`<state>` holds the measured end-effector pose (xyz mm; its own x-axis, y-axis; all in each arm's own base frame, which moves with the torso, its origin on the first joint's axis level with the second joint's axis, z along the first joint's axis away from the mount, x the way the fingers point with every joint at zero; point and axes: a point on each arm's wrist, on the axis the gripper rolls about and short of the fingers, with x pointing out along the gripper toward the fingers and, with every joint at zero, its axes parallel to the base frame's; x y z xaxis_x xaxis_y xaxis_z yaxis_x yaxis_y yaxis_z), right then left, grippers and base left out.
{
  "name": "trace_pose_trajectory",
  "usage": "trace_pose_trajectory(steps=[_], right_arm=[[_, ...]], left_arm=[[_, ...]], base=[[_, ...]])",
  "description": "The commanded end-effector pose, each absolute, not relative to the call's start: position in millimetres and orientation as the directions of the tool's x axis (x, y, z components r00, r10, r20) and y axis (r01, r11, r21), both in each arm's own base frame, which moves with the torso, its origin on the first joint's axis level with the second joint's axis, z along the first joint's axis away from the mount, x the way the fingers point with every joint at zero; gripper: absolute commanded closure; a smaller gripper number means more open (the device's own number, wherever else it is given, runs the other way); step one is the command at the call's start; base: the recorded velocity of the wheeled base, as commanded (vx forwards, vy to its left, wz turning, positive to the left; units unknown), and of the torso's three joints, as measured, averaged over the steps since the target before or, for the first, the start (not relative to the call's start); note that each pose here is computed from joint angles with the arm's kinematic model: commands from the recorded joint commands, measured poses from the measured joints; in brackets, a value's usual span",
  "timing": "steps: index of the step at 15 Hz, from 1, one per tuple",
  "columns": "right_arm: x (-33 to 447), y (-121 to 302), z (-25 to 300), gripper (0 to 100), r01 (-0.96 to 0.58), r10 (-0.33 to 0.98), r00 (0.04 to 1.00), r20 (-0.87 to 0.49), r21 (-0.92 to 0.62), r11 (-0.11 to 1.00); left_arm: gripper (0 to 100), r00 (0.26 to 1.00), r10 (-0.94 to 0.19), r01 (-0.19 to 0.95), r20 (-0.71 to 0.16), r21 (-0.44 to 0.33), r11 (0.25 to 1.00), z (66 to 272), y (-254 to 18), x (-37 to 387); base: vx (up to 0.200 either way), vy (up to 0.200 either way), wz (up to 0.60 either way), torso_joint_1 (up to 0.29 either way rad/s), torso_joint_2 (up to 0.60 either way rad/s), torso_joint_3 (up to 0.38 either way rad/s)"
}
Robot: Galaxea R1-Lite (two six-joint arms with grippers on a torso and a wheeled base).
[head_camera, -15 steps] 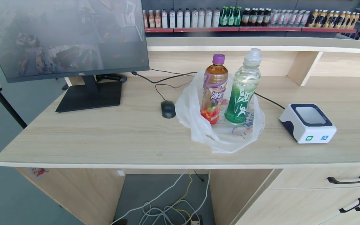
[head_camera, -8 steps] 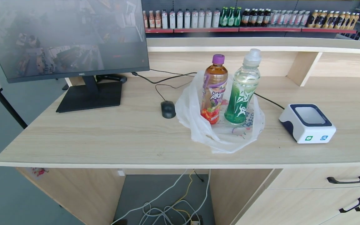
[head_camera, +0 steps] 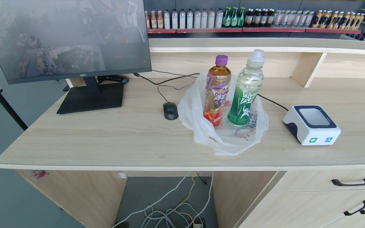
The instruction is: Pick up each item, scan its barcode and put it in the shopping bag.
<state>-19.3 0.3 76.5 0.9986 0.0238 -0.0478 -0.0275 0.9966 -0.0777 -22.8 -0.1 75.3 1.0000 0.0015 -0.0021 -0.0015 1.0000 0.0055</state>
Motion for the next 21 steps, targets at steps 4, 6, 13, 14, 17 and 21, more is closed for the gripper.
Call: trace_pose_trajectory(steps=[4,6,13,14,17,21], right_arm=[[-22.8,0.6,75.3,0,-0.014,0.014,1.000,-0.002,-0.032,0.999],[-22.8,0.6,75.3,0,-0.014,0.014,1.000,-0.002,-0.032,0.999],[-22.8,0.6,75.3,0,-0.012,0.012,1.000,-0.002,-0.018,1.000],[-22.8,0.6,75.3,0,-0.012,0.012,1.000,-0.002,-0.018,1.000],[-22.8,0.6,75.3,0,-0.012,0.012,1.000,-0.002,-0.020,1.000],[-22.8,0.6,75.3,0,-0.012,0.012,1.000,-0.002,-0.021,1.000]], left_arm=[[0,1.000,0.003,-0.003,-0.002,0.005,1.000,75.3,-0.1,-22.8],[0,1.000,0.003,-0.003,-0.002,0.005,1.000,75.3,-0.1,-22.8],[0,1.000,0.002,-0.002,-0.002,0.003,1.000,75.3,-0.1,-22.8],[0,1.000,0.002,-0.002,-0.002,0.006,1.000,75.3,-0.1,-22.8],[0,1.000,0.002,-0.002,-0.002,0.006,1.000,75.3,-0.1,-22.8],[0,1.000,0.003,-0.003,-0.002,0.003,1.000,75.3,-0.1,-22.8]], base=[[0.000,0.000,0.00,0.000,0.00,0.000],[0.000,0.000,0.00,0.000,0.00,0.000],[0.000,0.000,0.00,0.000,0.00,0.000],[-0.200,0.000,0.00,0.002,-0.01,0.002],[-0.133,0.000,0.00,0.000,0.00,0.002],[0.000,0.000,0.00,0.000,0.00,0.000]])
